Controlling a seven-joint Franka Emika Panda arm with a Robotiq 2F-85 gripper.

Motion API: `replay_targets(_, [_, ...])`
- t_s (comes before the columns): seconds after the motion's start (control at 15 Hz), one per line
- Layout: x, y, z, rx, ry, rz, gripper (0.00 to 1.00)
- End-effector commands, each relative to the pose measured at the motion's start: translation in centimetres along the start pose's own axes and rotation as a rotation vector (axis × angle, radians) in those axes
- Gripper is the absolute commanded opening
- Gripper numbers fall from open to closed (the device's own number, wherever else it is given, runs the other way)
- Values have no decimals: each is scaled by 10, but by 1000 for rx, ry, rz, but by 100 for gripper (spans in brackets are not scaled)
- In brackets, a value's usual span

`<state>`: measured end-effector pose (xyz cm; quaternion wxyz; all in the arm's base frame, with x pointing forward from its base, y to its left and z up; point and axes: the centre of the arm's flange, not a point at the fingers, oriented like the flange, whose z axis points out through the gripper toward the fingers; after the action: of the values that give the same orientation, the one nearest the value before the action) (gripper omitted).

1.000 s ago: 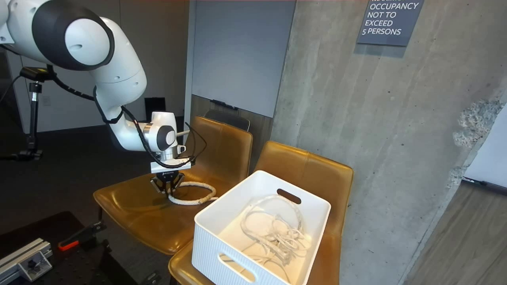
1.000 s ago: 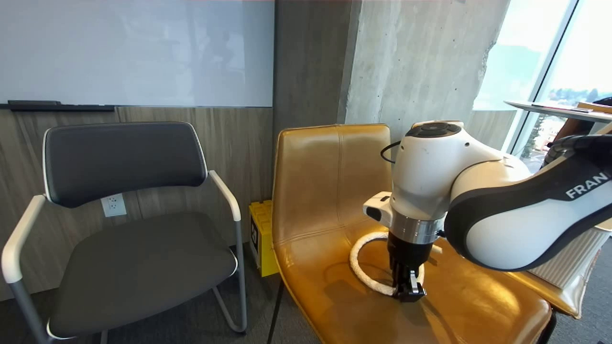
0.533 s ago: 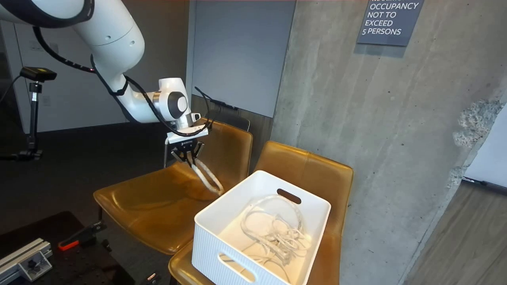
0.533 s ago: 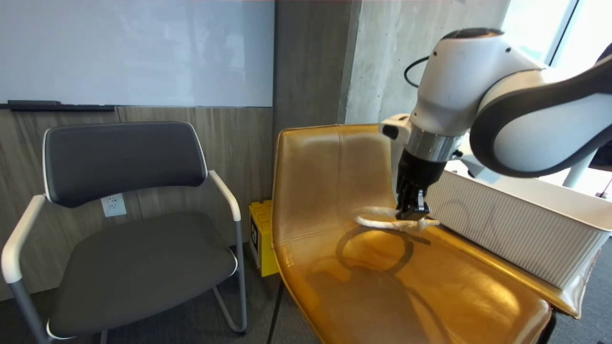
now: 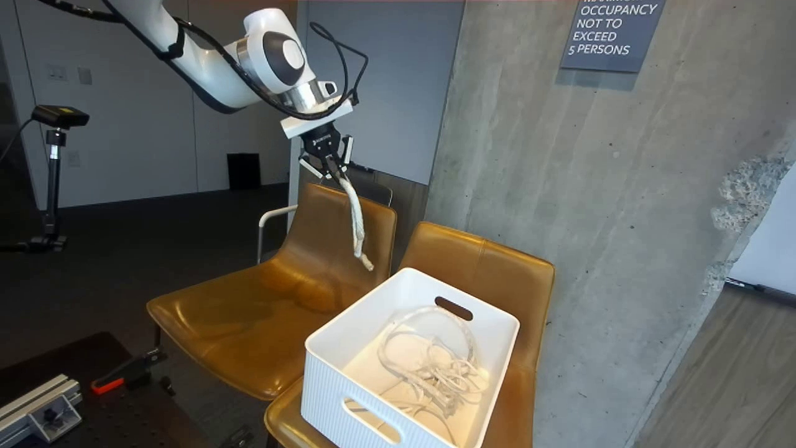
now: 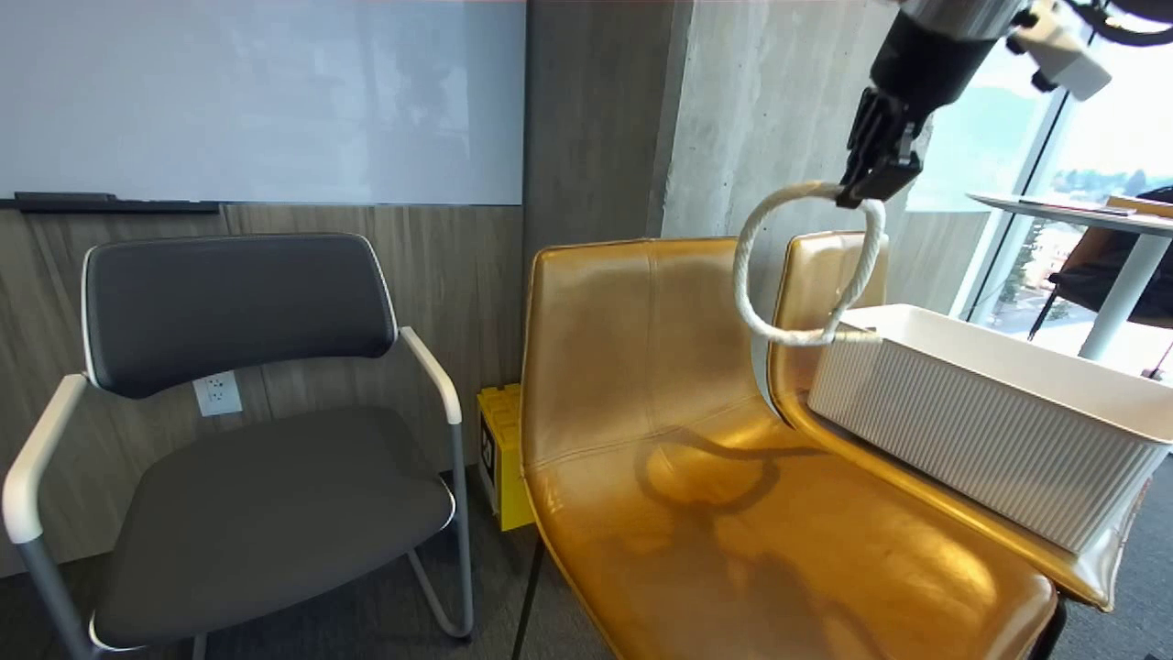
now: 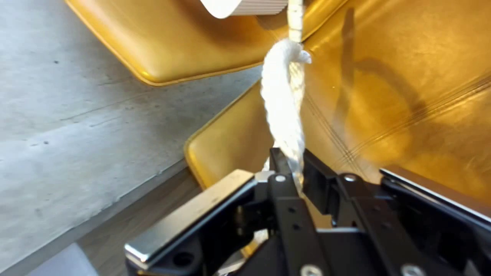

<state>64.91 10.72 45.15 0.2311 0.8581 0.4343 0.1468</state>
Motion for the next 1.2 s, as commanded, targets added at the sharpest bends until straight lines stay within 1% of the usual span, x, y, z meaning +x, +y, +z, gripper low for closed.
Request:
replay_targets(0.0, [-46, 51, -74, -75, -22, 70, 4])
replay_targets(0.2, [-103, 98, -117, -111, -47, 142, 4])
replay_targets(0.4, [-156, 121, -117, -120, -91, 194, 4])
replay_targets(0.53, [-186, 124, -101, -109, -115, 225, 4])
replay_targets(0.8, [-241, 110, -48, -39, -175, 287, 4])
replay_targets(0.93, [-261, 101, -28, -3, -185, 321, 4])
replay_targets(1.13, [-282, 90, -5, 39, -187, 360, 4])
